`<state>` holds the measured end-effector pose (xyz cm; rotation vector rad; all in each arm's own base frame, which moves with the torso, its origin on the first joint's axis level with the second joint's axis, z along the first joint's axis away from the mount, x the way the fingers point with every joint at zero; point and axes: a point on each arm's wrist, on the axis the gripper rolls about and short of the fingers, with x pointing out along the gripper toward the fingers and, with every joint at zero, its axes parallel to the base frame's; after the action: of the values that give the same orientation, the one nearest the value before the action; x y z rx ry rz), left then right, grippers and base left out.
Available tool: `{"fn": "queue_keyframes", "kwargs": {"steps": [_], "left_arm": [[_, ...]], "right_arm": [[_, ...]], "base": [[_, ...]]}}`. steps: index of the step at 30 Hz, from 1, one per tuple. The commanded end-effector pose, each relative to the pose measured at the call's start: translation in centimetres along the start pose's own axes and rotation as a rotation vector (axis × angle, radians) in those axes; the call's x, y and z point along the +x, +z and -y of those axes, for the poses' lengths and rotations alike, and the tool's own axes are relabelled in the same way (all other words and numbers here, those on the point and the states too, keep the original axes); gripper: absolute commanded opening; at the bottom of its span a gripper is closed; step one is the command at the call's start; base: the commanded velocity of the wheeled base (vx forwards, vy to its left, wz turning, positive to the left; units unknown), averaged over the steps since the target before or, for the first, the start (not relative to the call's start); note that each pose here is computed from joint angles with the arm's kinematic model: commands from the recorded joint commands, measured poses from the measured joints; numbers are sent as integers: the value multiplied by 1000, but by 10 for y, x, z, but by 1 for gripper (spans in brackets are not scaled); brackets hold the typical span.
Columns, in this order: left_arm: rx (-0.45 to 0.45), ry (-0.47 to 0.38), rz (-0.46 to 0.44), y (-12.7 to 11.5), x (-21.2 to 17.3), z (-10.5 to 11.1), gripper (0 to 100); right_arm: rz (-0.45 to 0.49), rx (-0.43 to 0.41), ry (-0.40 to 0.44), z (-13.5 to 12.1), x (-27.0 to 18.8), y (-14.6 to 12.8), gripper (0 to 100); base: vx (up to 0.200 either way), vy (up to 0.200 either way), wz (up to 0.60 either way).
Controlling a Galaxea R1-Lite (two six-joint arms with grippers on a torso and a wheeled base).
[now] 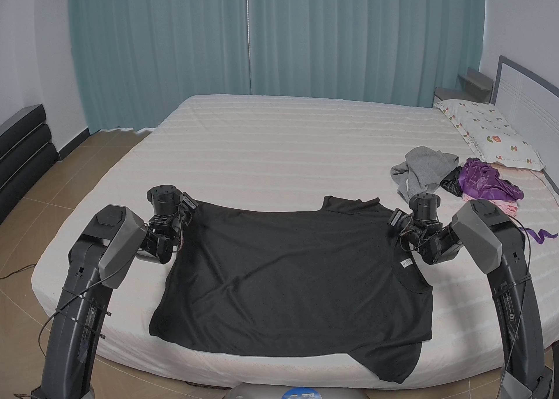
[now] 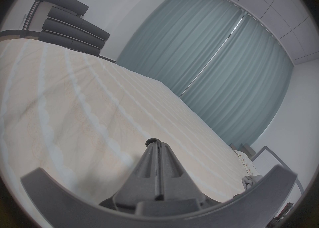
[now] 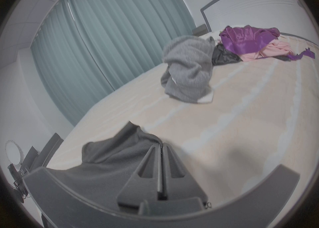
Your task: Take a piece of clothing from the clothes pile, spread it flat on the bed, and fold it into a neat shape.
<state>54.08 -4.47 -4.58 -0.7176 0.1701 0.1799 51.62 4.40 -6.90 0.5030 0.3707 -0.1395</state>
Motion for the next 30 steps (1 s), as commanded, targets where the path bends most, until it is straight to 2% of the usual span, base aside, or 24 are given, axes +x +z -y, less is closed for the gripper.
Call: {"fn": "queue_keyframes", "kwargs": {"steps": [1, 7, 9, 20, 25, 30], "left_arm": [[-3, -9, 11, 3, 1, 3, 0], [-18, -34, 74, 15, 6, 14, 0], [-29, -24, 140, 23, 8, 16, 0], [-47, -74, 202, 34, 10, 23, 0], [-24, -66, 191, 25, 14, 13, 0], [13, -60, 159, 13, 16, 4, 0]], "right_arm": [[36, 8, 8, 1, 0, 8, 0], [138, 24, 12, 0, 0, 24, 0], [208, 27, 5, -1, 1, 38, 0], [286, 34, 32, -9, -6, 62, 0], [278, 23, 31, -9, -5, 57, 0], [220, -63, -1, 5, 8, 24, 0]], "base": [[0, 0, 0], [0, 0, 0], [0, 0, 0], [0, 0, 0], [0, 0, 0], [0, 0, 0]]}}
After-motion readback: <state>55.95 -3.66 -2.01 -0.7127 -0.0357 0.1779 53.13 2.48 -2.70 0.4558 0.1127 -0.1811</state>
